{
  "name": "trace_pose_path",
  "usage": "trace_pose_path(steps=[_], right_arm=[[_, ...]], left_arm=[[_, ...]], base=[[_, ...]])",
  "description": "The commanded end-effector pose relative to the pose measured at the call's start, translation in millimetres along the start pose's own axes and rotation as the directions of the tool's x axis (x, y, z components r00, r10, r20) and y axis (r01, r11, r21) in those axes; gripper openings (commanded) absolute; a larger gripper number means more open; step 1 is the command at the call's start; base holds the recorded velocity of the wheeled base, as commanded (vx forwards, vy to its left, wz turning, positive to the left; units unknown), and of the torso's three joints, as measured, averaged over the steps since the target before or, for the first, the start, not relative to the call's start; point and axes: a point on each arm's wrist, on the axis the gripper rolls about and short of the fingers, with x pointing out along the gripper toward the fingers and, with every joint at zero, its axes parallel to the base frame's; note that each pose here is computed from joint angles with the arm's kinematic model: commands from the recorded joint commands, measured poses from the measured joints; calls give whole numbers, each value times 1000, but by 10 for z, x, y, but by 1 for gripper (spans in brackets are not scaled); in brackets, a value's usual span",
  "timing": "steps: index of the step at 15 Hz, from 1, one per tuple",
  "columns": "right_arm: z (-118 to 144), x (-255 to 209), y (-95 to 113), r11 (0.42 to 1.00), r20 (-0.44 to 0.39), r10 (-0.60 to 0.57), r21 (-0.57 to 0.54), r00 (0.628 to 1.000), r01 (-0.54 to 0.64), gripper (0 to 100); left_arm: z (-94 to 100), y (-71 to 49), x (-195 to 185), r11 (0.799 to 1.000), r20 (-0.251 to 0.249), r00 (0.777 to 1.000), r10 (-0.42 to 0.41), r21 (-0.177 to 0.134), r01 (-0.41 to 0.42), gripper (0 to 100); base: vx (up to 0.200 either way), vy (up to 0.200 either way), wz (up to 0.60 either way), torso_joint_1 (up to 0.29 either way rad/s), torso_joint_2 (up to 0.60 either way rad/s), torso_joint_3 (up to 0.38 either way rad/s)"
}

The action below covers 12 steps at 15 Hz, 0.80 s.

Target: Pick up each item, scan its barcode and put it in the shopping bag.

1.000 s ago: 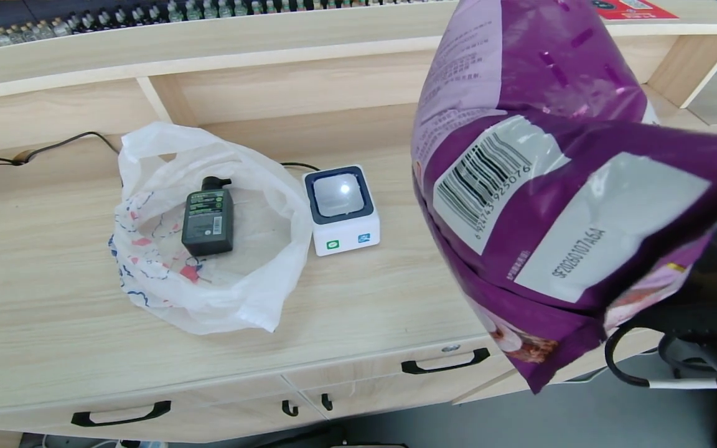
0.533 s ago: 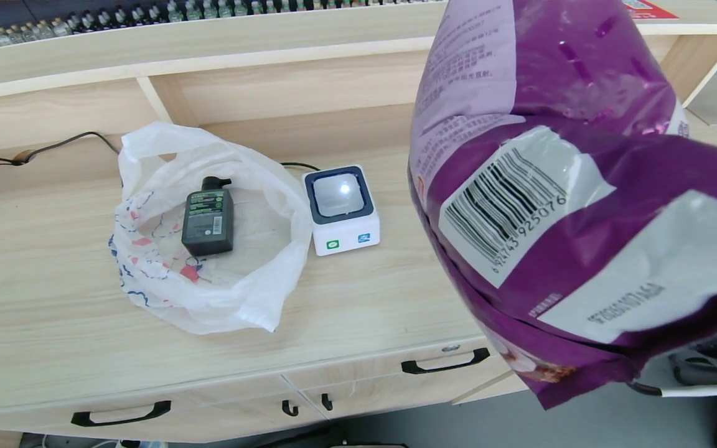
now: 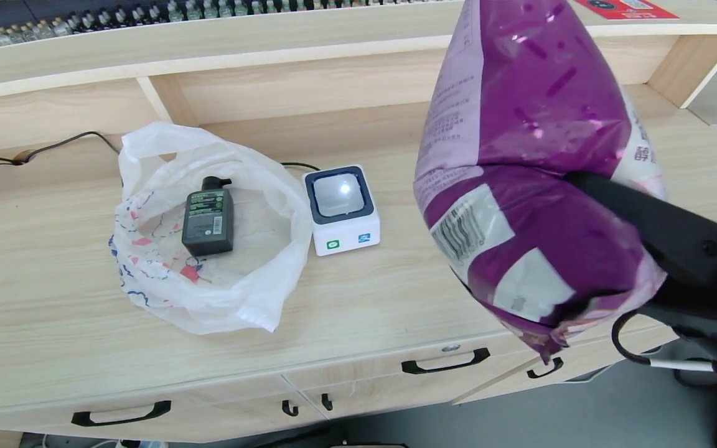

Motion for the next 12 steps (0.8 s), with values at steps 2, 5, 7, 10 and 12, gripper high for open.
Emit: trace_pose_path(steps=[2, 5, 7, 10, 12], right_arm=[[128, -73, -242, 926, 15, -166, -341, 986, 162, 0], [170, -78, -371, 692, 14, -353, -669, 936, 271, 0], [296, -18, -391, 564, 97, -442, -743, 892, 360, 0], [331, 13, -401, 522, 154, -495, -734, 855, 434, 0], [331, -5, -395, 519, 158, -499, -733, 852, 439, 0]], left_arm=[[1, 0, 0, 1000, 1, 1000, 0, 0, 0, 100], [-1, 0, 0, 1000, 0, 1000, 0, -2, 0, 100], [-1, 0, 0, 1000, 0, 1000, 0, -2, 0, 100], [-1, 0, 0, 1000, 0, 1000, 0, -2, 0, 100], [1, 0, 0, 1000, 1, 1000, 0, -2, 0, 100]], base=[[0, 0, 0, 0, 0, 0], [0, 0, 0, 0, 0, 0], [0, 0, 0, 0, 0, 0], [-67, 0, 0, -1, 2, 1], [0, 0, 0, 0, 0, 0]])
